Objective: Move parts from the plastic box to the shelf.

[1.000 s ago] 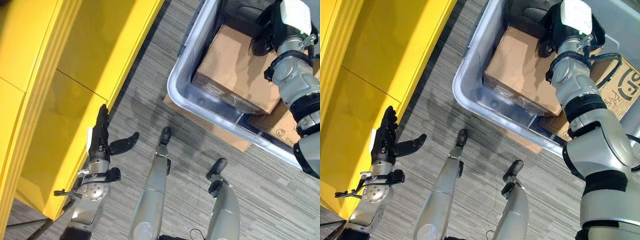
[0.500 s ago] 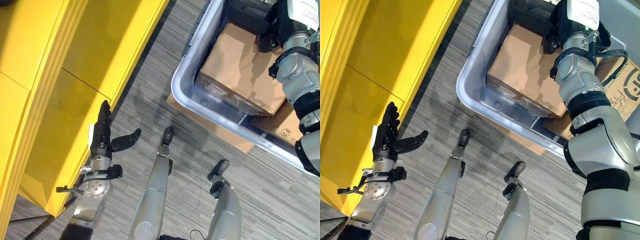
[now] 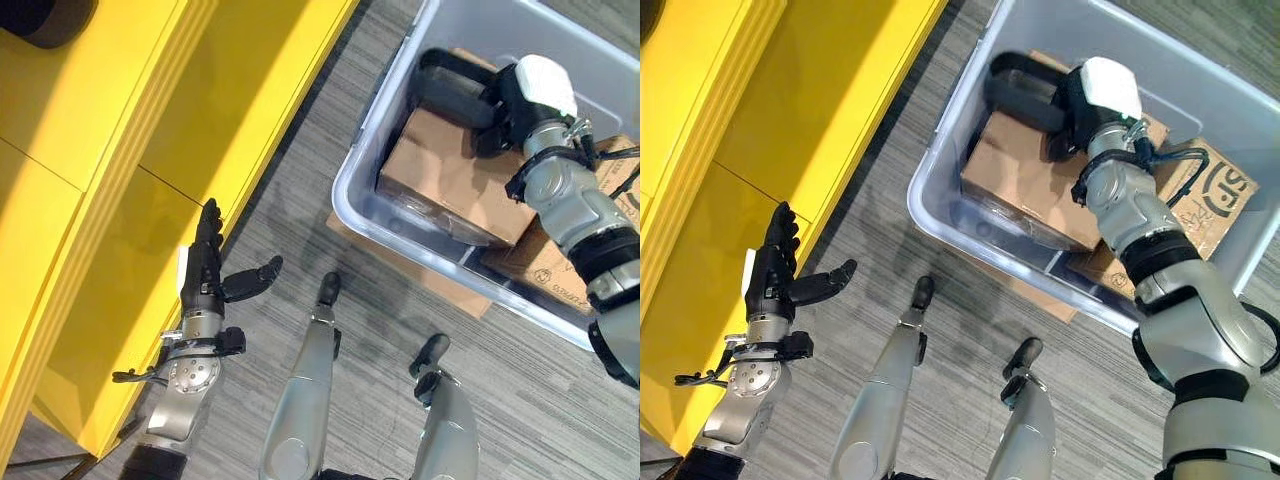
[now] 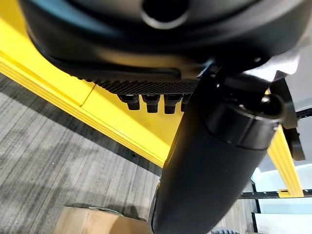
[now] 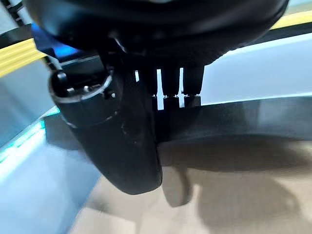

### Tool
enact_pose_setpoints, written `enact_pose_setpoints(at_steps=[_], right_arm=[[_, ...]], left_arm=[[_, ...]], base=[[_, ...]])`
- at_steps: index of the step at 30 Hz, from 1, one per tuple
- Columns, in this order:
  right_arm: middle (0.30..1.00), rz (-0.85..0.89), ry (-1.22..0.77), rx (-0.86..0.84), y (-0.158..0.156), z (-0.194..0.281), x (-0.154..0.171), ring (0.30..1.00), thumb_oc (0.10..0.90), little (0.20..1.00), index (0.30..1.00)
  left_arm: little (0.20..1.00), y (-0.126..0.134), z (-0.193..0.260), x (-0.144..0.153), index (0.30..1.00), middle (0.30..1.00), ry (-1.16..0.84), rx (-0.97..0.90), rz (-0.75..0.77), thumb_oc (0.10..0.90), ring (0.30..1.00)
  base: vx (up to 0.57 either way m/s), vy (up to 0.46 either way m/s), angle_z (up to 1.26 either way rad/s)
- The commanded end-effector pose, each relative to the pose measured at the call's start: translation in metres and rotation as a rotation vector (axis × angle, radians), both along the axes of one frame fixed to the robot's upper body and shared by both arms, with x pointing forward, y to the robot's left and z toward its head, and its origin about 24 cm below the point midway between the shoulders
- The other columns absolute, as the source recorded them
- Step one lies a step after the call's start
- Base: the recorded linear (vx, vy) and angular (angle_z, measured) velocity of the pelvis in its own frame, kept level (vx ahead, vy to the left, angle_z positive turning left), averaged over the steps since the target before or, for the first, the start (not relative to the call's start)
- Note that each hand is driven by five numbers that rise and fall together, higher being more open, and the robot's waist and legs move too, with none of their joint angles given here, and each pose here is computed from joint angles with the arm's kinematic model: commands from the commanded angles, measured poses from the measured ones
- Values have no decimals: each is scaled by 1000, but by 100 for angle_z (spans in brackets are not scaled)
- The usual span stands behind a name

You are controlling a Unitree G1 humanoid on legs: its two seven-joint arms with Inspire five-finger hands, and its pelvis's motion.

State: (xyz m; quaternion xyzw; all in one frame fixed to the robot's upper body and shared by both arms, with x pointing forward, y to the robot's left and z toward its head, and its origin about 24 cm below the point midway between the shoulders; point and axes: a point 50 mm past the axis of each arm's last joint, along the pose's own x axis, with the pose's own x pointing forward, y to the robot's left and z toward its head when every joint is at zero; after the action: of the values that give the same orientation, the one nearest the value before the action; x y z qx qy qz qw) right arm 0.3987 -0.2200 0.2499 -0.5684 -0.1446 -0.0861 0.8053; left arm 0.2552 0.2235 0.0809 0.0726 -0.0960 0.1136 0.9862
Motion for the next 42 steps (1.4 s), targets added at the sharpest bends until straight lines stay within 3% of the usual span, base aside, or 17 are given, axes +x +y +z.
enact_pose_setpoints(at_steps=[1,20,26,42], right_arm=[[300,79,-64,59,6,16,-6,300,400,300,300],[300,418,-40,176,4,1,-77,300,400,300,300],[300,478,-33,204,9,1,-85,300,400,300,300],[300,616,-29,272,44,4,-74,300,400,300,300]], left_arm=[[1000,12,33,-2,1000,1000,-148,76,-4,900,1000],[1000,52,50,-6,1000,1000,-136,280,90,900,1000],[1000,58,52,-7,1000,1000,-132,306,91,900,1000],[1000,37,83,5,1000,1000,-262,323,-58,900,1000]], base=[[-13,-79,0],[-30,-79,-8],[-5,-62,-16],[-30,-24,-21]])
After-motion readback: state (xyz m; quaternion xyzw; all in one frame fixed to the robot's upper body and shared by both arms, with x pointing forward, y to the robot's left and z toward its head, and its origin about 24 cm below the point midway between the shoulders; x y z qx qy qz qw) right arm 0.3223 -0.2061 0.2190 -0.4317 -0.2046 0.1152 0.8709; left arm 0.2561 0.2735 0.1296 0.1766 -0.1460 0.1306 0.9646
